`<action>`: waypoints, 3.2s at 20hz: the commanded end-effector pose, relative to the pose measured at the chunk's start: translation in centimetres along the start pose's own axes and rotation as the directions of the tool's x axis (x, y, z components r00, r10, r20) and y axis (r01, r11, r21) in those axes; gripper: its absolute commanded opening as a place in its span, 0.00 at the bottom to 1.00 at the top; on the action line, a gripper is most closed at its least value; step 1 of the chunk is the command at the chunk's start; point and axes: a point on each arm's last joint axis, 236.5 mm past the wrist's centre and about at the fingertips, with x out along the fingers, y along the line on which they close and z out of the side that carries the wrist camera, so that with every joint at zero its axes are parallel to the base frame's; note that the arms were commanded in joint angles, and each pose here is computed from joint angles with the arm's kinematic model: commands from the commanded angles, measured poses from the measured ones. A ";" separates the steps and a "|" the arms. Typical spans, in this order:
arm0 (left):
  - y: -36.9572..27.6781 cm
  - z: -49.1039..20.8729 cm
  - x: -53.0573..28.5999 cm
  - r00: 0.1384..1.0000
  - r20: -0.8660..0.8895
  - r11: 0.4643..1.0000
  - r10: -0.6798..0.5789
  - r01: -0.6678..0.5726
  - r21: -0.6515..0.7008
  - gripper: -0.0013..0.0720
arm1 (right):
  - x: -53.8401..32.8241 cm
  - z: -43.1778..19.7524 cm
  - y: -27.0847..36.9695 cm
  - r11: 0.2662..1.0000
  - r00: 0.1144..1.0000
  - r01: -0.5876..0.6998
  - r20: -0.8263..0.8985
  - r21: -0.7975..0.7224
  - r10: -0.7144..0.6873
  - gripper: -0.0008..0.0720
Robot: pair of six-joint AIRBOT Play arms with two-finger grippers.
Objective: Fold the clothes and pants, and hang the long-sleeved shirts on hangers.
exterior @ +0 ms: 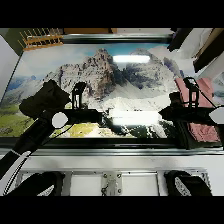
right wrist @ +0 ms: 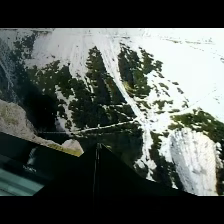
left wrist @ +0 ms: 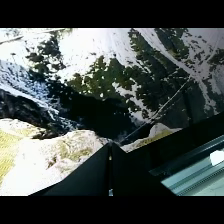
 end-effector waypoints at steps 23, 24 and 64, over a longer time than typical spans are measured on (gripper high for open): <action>22.3 15.2 -12.5 0.778 0.256 0.805 0.574 -0.593 -0.002 0.98 | 0.0 0.0 0.0 1.000 1.000 -0.001 -0.001 0.000 0.001 0.02; 24.9 15.2 -12.7 0.765 0.221 0.790 0.605 -0.611 -0.045 0.98 | 0.0 0.0 0.0 1.000 1.000 -0.001 -0.001 0.000 0.001 0.02; -2.4 14.0 -12.0 0.973 0.221 0.934 0.064 -0.136 0.331 0.04 | -12.6 11.1 -4.8 0.973 0.911 0.227 0.346 0.036 -0.225 0.02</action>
